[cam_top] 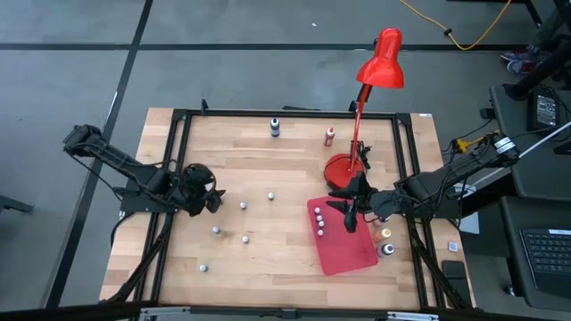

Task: Pick & Place food coloring
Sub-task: Put the small pink food coloring bottle into the red bin

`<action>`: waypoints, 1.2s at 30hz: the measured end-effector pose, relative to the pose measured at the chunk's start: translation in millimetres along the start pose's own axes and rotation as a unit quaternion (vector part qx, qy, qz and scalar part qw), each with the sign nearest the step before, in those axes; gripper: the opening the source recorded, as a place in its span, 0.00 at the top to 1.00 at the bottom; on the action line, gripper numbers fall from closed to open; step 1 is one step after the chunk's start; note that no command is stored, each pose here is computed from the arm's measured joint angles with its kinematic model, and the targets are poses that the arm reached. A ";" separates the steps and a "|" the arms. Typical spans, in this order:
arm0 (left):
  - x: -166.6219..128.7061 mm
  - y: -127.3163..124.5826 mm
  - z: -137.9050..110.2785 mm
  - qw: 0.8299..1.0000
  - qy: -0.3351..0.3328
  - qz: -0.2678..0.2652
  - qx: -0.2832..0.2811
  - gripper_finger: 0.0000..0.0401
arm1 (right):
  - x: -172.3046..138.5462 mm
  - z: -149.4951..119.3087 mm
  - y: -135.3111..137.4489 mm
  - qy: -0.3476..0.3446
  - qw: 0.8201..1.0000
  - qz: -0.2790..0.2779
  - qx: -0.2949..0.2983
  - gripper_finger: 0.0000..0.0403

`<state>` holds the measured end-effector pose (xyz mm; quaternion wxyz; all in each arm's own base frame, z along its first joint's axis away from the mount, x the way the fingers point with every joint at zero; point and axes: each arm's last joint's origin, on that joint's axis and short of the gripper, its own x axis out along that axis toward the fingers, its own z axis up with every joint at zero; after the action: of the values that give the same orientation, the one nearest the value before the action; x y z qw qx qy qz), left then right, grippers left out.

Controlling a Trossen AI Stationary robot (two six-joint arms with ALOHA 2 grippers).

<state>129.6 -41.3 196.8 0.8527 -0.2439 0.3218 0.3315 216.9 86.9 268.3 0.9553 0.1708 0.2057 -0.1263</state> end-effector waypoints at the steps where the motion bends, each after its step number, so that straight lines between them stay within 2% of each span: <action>1: -2.0 -0.2 -2.9 1.000 0.002 -0.003 0.011 0.27 | 0.0 -0.6 -0.4 0.002 1.000 -0.002 -0.002 0.64; 6: -11.2 1.9 -15.7 0.998 0.011 -0.008 0.061 0.27 | 0.0 -2.6 -1.9 0.012 1.000 -0.009 -0.009 0.64; 11: -17.9 5.3 -24.6 0.998 0.021 -0.010 0.061 0.27 | -0.1 -2.8 -2.1 0.013 1.000 -0.010 -0.009 0.64; 17: -17.8 -2.9 -37.1 0.997 0.038 -0.017 0.058 0.27 | -0.1 -2.6 -2.4 0.009 1.000 -0.015 -0.010 0.64; 25: -9.0 -11.4 -55.7 0.999 0.023 0.024 -0.016 0.27 | -0.1 -3.1 -2.8 0.011 1.000 -0.017 -0.018 0.64; 36: 11.6 -22.2 -78.1 0.994 0.026 0.082 -0.073 0.27 | -0.1 -4.5 -1.9 0.029 0.998 0.004 -0.058 0.64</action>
<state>122.1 -100.4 140.5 0.7935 -0.2872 0.3380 0.4166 214.7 86.9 264.0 0.9578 0.1199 0.2392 -0.1054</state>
